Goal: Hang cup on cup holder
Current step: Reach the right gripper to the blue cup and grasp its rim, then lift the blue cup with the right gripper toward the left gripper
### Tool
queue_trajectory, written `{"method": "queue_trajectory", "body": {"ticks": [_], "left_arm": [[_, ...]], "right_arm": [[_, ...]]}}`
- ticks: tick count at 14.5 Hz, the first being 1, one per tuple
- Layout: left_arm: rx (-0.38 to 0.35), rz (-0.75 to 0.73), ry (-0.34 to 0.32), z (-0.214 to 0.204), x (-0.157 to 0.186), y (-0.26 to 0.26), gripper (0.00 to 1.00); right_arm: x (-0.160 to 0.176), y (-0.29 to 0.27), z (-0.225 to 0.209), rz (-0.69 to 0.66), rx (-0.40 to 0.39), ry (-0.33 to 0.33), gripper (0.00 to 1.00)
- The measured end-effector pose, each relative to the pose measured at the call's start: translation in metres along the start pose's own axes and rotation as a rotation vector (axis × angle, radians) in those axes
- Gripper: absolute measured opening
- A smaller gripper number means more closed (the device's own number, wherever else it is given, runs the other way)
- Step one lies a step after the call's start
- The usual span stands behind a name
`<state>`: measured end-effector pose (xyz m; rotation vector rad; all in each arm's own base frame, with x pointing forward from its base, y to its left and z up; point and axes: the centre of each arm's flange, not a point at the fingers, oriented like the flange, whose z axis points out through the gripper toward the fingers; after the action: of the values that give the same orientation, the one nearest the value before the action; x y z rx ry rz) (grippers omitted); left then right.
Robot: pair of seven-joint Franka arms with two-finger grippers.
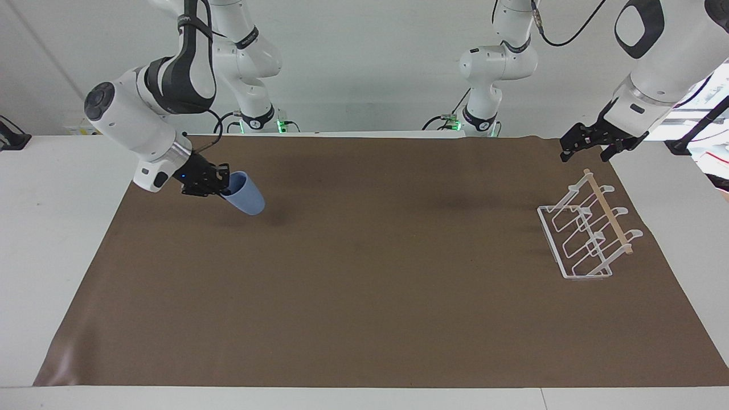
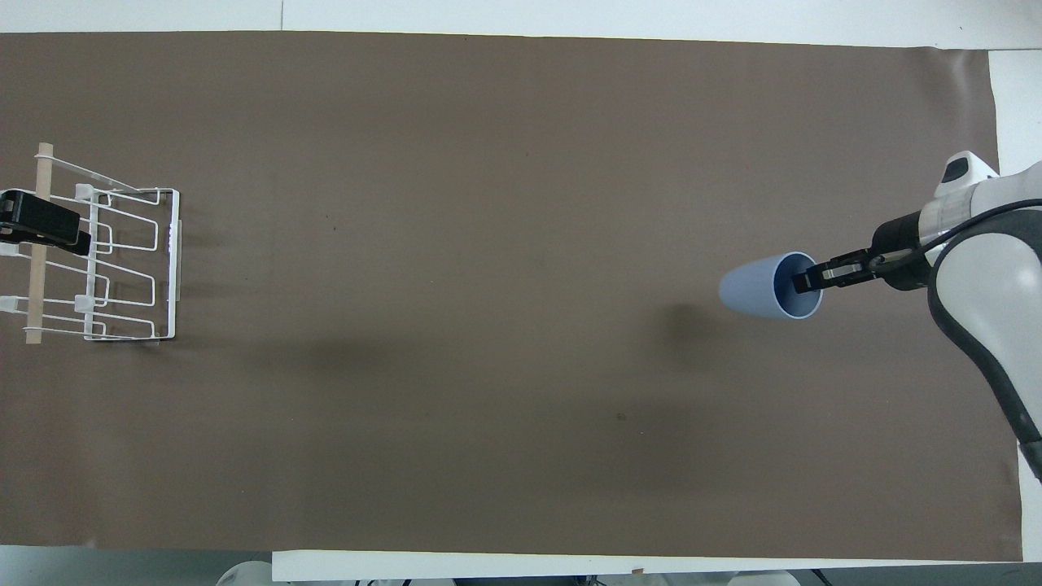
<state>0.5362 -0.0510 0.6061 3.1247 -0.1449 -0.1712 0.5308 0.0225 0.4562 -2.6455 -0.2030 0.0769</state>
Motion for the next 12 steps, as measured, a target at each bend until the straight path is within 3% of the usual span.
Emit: {"method": "queue_trajectory", "body": {"ticks": [3, 6, 12], "left_arm": [[-0.031, -0.159, -0.006, 0.004, -0.003, 0.058, 1.00], [-0.080, -0.400, -0.030, 0.012, -0.015, 0.112, 1.00], [-0.230, -0.935, -0.124, 0.006, -0.032, 0.183, 1.00]], "right_arm": [[0.007, -0.067, 0.031, 0.076, 0.134, -0.025, 0.05], [0.007, -0.121, 0.055, 0.115, 0.193, -0.054, 0.05], [0.004, -0.153, 0.071, 0.165, 0.250, -0.073, 0.05]]}}
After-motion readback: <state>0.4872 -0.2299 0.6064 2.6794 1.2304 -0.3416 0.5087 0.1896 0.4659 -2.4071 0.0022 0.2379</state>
